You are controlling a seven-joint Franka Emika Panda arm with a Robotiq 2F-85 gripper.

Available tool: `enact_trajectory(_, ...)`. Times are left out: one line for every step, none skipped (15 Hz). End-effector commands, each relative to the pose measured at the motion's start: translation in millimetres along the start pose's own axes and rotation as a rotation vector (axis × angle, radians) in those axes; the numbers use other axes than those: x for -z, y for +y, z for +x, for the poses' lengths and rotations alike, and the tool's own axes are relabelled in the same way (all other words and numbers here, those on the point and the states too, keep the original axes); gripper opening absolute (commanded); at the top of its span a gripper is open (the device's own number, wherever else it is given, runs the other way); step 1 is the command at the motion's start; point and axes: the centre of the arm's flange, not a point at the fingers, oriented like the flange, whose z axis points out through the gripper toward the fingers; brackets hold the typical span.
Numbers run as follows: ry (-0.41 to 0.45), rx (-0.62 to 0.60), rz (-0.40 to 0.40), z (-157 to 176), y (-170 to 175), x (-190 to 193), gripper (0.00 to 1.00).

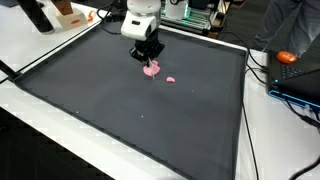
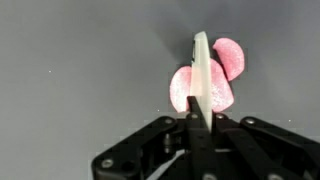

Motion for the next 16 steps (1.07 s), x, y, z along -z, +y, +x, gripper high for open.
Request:
enact_trajectory(0.031, 0.026, -0.018, 25, 3, -15, 0.01)
enact_trajectory(0.029, 0.031, -0.019, 28, 3, -15, 0.01)
enact_trajectory(0.031, 0.037, -0.019, 31, 3, -15, 0.01)
enact_trajectory(0.031, 0.041, -0.019, 34, 3, -15, 0.01)
enact_trajectory(0.027, 0.046, -0.02, 38, 3, -16, 0.01)
enact_trajectory(0.024, 0.05, -0.017, 40, 3, -17, 0.01)
enact_trajectory(0.016, 0.055, -0.014, 41, 3, -18, 0.01)
enact_trajectory(0.009, 0.053, -0.006, 39, 4, -19, 0.01)
enact_trajectory(-0.005, 0.051, 0.005, 36, 4, -20, 0.01)
enact_trajectory(-0.011, 0.05, 0.018, 33, 4, -21, 0.01)
enact_trajectory(-0.027, 0.043, 0.028, 27, 4, -23, 0.01)
enact_trajectory(-0.037, 0.038, 0.041, 23, 4, -23, 0.01)
enact_trajectory(-0.045, 0.034, 0.049, 18, 3, -24, 0.01)
enact_trajectory(-0.053, 0.027, 0.053, 14, 3, -24, 0.01)
enact_trajectory(-0.058, 0.021, 0.053, 10, 3, -25, 0.01)
enact_trajectory(-0.06, 0.017, 0.052, 7, 4, -25, 0.01)
